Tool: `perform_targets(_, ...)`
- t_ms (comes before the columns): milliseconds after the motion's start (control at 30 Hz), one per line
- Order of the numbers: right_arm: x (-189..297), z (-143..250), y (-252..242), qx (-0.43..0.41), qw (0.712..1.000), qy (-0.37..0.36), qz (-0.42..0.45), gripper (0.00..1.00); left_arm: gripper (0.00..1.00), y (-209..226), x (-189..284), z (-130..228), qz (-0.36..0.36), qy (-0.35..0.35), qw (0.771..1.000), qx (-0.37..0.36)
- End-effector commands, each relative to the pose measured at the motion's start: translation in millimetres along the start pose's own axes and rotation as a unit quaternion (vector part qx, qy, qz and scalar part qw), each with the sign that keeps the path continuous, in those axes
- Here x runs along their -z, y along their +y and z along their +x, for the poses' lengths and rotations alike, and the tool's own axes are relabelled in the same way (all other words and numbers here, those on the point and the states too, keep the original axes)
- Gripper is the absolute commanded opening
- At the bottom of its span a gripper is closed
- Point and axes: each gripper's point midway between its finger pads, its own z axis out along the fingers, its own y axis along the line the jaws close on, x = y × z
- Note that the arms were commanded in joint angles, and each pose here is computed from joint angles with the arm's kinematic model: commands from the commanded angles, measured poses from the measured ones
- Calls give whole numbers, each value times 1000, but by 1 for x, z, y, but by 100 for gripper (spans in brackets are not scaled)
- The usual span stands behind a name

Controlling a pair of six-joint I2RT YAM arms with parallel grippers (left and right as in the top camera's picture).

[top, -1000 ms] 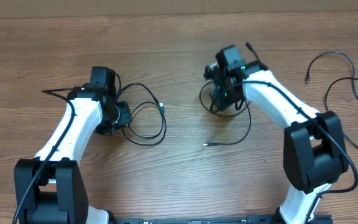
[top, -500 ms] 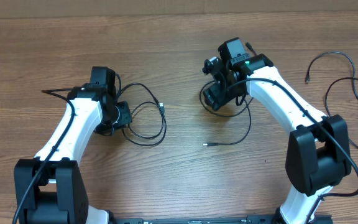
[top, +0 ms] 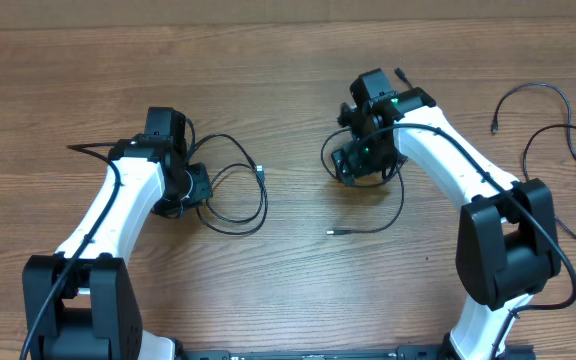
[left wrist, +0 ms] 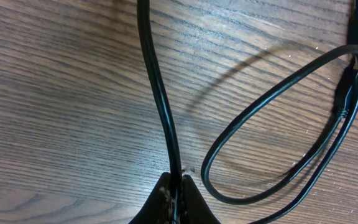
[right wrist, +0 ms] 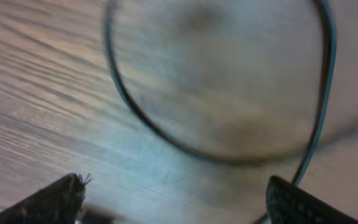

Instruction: Untangle cables

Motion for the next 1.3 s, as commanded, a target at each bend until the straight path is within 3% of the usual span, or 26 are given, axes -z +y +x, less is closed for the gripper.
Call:
perform_targets(0, -1, 17, 5, -231, 972, 39, -9, 97, 4, 0, -2, 1, -3, 3, 1000, -10)
perform_targets(167, 3, 28, 30, -386, 916, 89, -61, 100, 4, 0, -2, 1, -2, 3, 1000, -10)
perform_targets(300, 5, 42, 30, -503, 855, 121, -34, 100, 4, 1, -2, 2, -4, 7, 1000, -10)
perform_targets(467, 6, 61, 29, -550, 823, 146, 7, 99, 4, 1, -2, 3, -4, 8, 1000, -10)
perform_targets(600, -1, 75, 34, -565, 809, 162, 25, 97, 4, 1, -2, 3, -4, 8, 1000, -11)
perform_targets(967, 3, 107, 32, -568, 813, 123, 39, 96, 4, 1, -2, 3, -5, 8, 1000, -11)
perform_targets(1267, -34, 97, 37, -582, 810, 80, 1, 96, 4, 2, -2, 4, -5, 10, 1000, -10)
